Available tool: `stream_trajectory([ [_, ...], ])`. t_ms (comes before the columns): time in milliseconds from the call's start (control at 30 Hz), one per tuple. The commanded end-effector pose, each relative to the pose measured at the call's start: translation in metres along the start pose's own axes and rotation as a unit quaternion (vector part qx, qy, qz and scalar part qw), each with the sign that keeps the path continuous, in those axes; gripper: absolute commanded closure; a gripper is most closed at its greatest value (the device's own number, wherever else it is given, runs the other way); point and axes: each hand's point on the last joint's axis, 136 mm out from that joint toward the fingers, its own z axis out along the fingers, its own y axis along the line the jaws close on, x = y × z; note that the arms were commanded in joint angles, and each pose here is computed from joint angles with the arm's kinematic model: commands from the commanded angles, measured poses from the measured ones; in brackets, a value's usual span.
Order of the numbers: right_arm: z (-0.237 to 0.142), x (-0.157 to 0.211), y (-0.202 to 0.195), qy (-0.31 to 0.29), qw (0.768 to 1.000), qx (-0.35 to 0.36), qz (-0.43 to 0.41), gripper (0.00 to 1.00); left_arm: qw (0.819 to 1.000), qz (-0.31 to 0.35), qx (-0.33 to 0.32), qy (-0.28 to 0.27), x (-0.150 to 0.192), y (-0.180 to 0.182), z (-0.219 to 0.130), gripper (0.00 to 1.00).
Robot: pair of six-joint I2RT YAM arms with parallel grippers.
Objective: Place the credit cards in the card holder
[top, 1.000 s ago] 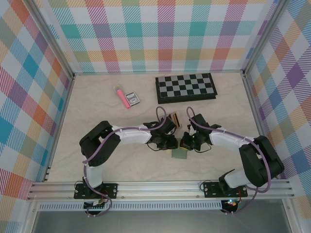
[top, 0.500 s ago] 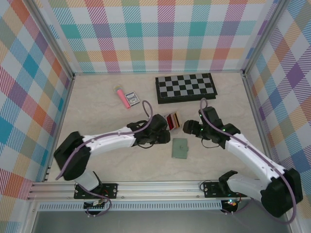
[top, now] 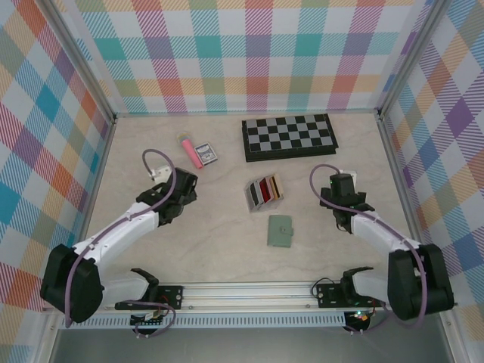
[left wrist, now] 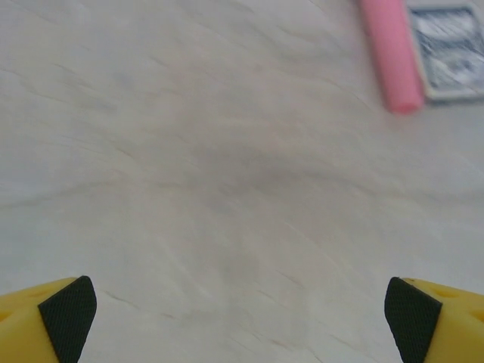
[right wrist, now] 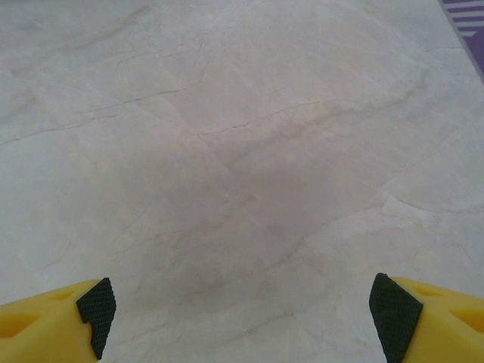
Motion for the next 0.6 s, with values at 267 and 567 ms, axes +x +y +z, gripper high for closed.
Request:
stream_trajectory([
  [267, 0.019, -0.077, 0.048, -0.190, 0.967, -0.166, -0.019, 0.09, 0.984, 0.027, -0.107, -0.140, -0.045, 0.058, 0.038, 0.00],
  [567, 0.036, -0.067, 0.037, -0.187, 0.967, -0.171, 0.020, 0.00, 0.984, 0.019, -0.012, -0.177, -0.046, 0.033, 0.087, 0.00],
])
